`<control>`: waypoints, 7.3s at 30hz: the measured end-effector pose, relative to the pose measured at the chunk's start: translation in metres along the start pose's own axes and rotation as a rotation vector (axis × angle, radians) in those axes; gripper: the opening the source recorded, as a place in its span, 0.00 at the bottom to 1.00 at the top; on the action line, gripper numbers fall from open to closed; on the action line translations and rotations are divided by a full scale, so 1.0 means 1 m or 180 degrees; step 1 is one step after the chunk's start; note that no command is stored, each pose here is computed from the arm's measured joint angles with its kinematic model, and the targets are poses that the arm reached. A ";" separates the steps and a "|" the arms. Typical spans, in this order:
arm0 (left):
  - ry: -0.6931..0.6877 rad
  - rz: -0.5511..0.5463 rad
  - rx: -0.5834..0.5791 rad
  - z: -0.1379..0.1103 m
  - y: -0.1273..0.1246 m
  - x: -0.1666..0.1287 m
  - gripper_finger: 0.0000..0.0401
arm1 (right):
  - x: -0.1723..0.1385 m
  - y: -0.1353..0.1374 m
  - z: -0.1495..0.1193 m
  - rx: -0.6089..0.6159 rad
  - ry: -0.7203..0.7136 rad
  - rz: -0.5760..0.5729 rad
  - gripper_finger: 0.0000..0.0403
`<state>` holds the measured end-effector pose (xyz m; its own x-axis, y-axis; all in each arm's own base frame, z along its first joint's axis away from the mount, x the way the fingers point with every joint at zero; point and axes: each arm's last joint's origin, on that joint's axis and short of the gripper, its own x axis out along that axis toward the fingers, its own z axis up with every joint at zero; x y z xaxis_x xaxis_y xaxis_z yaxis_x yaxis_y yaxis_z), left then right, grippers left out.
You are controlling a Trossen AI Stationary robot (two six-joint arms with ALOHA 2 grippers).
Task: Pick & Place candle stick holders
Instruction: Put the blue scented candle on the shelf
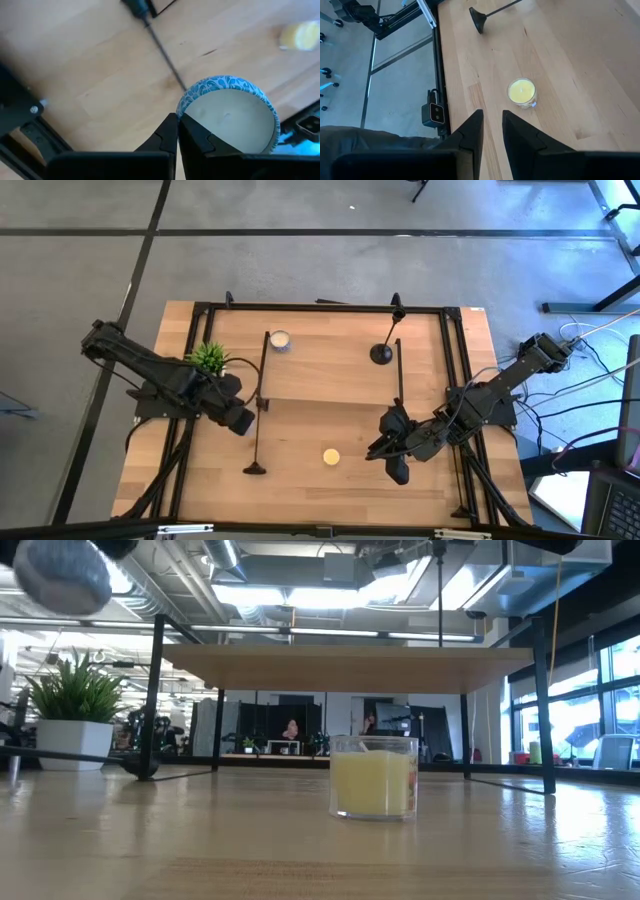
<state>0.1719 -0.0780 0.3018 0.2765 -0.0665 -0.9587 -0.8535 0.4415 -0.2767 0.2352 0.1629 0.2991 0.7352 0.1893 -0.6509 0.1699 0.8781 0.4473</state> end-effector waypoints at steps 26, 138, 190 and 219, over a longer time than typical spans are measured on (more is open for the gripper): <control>-0.0273 0.0457 0.1630 0.128 -0.067 -0.034 0.00 | 0.000 0.000 0.001 0.0053 -0.0029 -0.0006 0.18; -0.0714 -0.0235 0.2580 0.129 -0.071 -0.062 0.20 | 0.000 -0.001 -0.001 0.0054 0.0009 -0.0050 0.18; -0.0127 0.0105 0.3819 0.142 -0.106 0.029 0.00 | 0.001 -0.002 0.005 0.0636 -0.0188 -0.0081 0.18; 0.0097 0.0082 0.3874 0.150 -0.094 0.026 0.00 | 0.001 -0.002 0.006 0.0623 -0.0235 -0.0094 0.18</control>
<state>0.3257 0.0133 0.3127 0.2412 -0.0590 -0.9687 0.1178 0.9926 -0.0311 0.2393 0.1585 0.3011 0.7729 0.1258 -0.6220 0.3109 0.7794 0.5440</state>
